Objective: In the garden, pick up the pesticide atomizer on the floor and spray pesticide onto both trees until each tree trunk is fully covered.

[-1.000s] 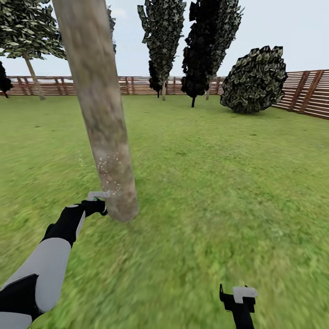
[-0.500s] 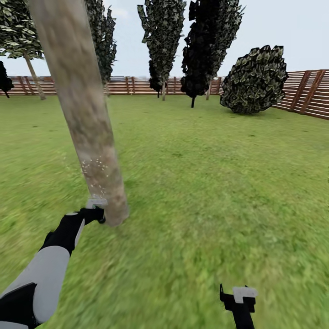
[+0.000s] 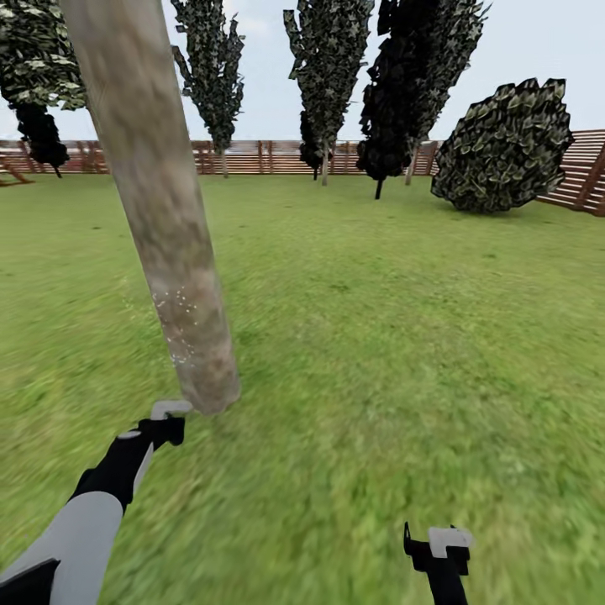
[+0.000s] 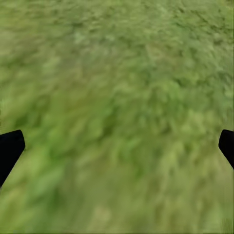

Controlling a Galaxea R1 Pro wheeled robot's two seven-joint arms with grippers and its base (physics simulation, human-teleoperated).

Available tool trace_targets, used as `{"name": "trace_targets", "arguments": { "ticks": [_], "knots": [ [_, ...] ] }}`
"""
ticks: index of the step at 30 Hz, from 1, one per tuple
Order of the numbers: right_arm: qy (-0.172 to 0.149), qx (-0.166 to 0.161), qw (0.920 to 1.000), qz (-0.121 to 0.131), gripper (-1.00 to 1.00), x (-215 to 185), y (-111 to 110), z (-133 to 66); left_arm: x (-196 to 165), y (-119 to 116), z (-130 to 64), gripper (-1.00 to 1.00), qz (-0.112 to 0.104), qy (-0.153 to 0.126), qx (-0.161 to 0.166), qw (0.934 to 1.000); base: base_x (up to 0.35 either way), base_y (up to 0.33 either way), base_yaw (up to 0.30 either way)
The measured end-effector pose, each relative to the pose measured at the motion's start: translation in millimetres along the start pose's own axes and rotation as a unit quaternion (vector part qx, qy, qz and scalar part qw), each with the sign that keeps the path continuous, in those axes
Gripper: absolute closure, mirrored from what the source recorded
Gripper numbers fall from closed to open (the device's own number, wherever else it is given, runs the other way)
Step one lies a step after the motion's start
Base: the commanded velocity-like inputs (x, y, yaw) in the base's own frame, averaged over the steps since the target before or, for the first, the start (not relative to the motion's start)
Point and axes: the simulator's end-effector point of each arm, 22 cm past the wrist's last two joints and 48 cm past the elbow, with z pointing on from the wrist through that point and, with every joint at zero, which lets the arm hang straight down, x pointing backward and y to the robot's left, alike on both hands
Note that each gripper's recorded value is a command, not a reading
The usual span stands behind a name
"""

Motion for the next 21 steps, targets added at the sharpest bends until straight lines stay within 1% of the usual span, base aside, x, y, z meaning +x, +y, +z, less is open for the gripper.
{"name": "trace_targets", "arguments": {
  "ticks": [2,6,7,9,11,15,18,21],
  "knots": [
    [0.000,0.000,1.0000,0.000,-1.00,0.0,0.0,0.0,0.4,-2.4,0.3,1.00,-0.001,-0.005,0.002,1.0000,0.268,-0.172,0.169],
    [0.000,0.000,1.0000,0.000,-1.00,0.0,-0.2,0.0,0.3,-3.6,0.4,1.00,-0.003,-0.008,0.003,1.0000,0.277,-0.164,0.034],
    [0.000,0.000,1.0000,0.000,-1.00,0.0,-0.1,-0.1,0.3,-1.9,0.4,1.00,-0.003,-0.008,-0.001,1.0000,0.279,-0.163,0.003],
    [0.000,0.000,1.0000,0.000,-1.00,0.0,-0.1,-0.1,0.8,8.6,0.2,1.00,-0.004,-0.008,-0.025,0.9996,0.270,-0.168,0.001],
    [0.000,0.000,1.0000,0.000,-1.00,0.0,0.0,0.0,3.3,9.7,0.2,1.00,-0.004,-0.006,-0.031,0.9995,0.194,-0.198,0.000],
    [0.000,0.000,1.0000,0.000,-1.00,0.2,0.0,0.1,7.0,6.3,0.5,1.00,-0.004,-0.004,-0.030,0.9995,0.038,-0.257,0.028],
    [0.000,0.000,1.0000,0.000,-1.00,0.2,0.3,0.1,15.7,3.4,1.6,1.00,-0.004,0.005,-0.027,0.9996,0.004,-0.270,0.222],
    [0.000,-0.001,1.0000,0.000,-1.00,0.1,0.7,0.0,16.9,3.1,1.8,1.00,-0.004,0.006,-0.027,0.9996,0.000,-0.272,0.271]
  ]
}}
